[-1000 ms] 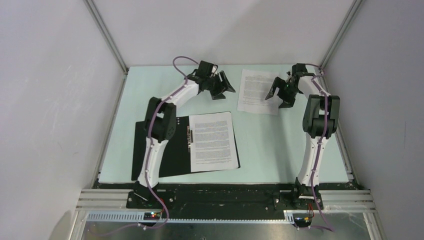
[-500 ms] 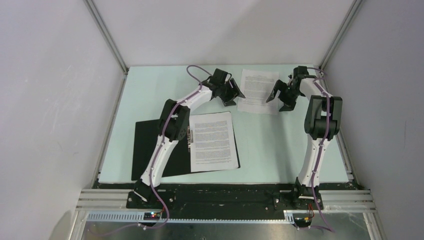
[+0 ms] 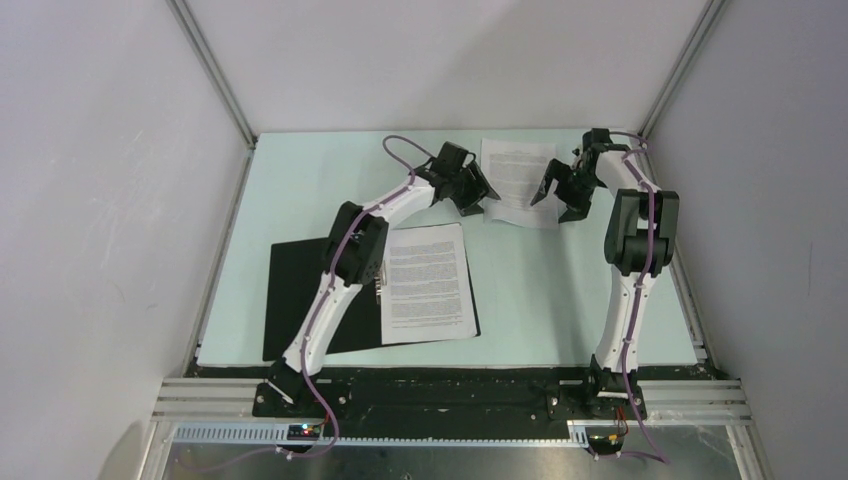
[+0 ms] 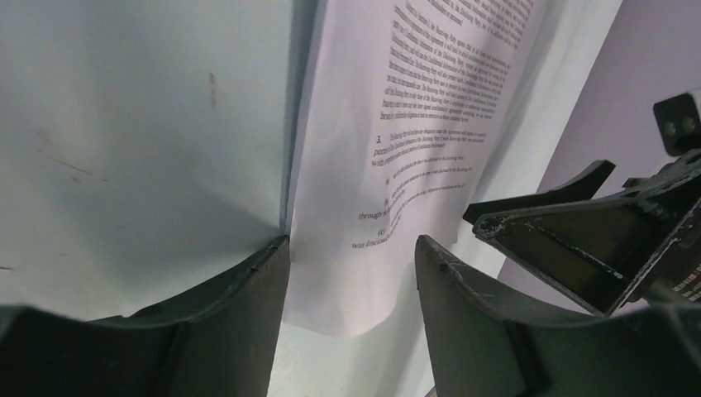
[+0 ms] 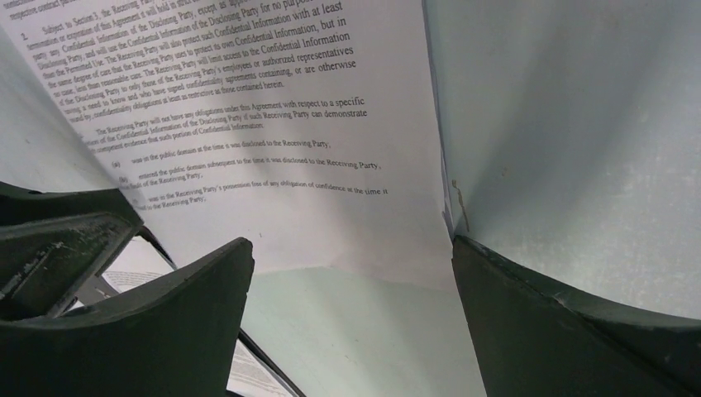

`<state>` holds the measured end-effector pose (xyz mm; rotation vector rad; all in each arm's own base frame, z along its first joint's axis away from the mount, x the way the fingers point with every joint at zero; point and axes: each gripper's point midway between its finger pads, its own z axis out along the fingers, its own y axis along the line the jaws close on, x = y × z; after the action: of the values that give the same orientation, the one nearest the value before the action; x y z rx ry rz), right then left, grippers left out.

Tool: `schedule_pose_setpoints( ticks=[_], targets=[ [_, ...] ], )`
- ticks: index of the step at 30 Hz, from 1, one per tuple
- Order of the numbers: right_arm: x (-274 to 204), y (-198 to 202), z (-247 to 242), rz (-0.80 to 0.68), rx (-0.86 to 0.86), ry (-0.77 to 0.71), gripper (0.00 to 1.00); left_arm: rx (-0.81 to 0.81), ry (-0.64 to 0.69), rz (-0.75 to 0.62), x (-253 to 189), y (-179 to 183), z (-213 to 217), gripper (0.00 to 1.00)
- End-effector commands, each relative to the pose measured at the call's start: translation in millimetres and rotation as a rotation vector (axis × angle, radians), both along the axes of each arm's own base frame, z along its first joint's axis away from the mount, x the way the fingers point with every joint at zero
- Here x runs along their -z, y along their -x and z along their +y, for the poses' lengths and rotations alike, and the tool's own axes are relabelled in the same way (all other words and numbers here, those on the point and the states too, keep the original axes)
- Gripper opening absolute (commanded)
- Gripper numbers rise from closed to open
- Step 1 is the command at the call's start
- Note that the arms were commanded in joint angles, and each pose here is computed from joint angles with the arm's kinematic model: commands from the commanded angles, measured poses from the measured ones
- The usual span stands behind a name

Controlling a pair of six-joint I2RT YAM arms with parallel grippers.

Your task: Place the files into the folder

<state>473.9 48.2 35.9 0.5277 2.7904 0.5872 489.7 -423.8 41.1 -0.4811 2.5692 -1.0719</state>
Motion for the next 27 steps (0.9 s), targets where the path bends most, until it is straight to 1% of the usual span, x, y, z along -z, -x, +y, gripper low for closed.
schedule_pose_setpoints(
  ticks=[1,4,10,12,13,14,15,17,18,19,20,21,22,23,24,27],
  targets=[
    [24,4,-1,0.047,-0.043,0.056,0.95,0.021,-0.011,0.025,12,15,-18,0.63],
    [24,4,-1,0.046,-0.043,0.057,0.94,0.030,-0.003,0.036,13,19,-23,0.59],
    [24,5,-1,0.047,-0.042,0.055,0.95,0.042,0.010,0.039,11,21,-27,0.49],
    [24,5,-2,0.045,-0.039,0.054,0.95,0.049,0.015,0.032,5,22,-28,0.44],
    [23,5,-2,0.045,-0.034,0.053,0.96,0.052,0.016,0.030,4,22,-27,0.39],
    [22,5,-3,0.038,-0.029,0.050,0.98,0.057,0.023,0.027,-1,23,-27,0.37],
    [20,5,-3,0.033,-0.020,0.045,0.99,0.064,0.025,0.022,-4,24,-27,0.34],
    [17,9,-3,0.023,-0.004,0.021,0.99,0.084,0.042,0.014,-17,27,-27,0.28],
    [6,4,-1,-0.014,0.008,-0.011,0.99,0.091,0.050,0.001,-28,27,-25,0.26],
    [8,10,0,-0.005,0.018,-0.035,0.99,0.101,0.062,-0.002,-35,29,-25,0.24],
    [-3,4,1,-0.042,0.038,-0.076,1.00,0.108,0.075,-0.010,-47,31,-24,0.23],
    [3,12,-1,-0.022,0.060,-0.097,0.99,0.119,0.094,-0.007,-55,32,-22,0.22],
    [-5,8,1,-0.055,0.081,-0.128,0.99,0.125,0.112,-0.013,-67,34,-21,0.22],
    [0,11,0,-0.059,0.093,-0.141,0.99,0.138,0.127,-0.009,-74,37,-20,0.22],
    [-4,12,2,-0.068,0.107,-0.161,0.99,0.142,0.139,-0.014,-84,39,-19,0.21],
    [0,20,3,-0.074,0.133,-0.174,0.99,0.174,0.192,0.010,-106,51,-16,0.19]
  ],
)
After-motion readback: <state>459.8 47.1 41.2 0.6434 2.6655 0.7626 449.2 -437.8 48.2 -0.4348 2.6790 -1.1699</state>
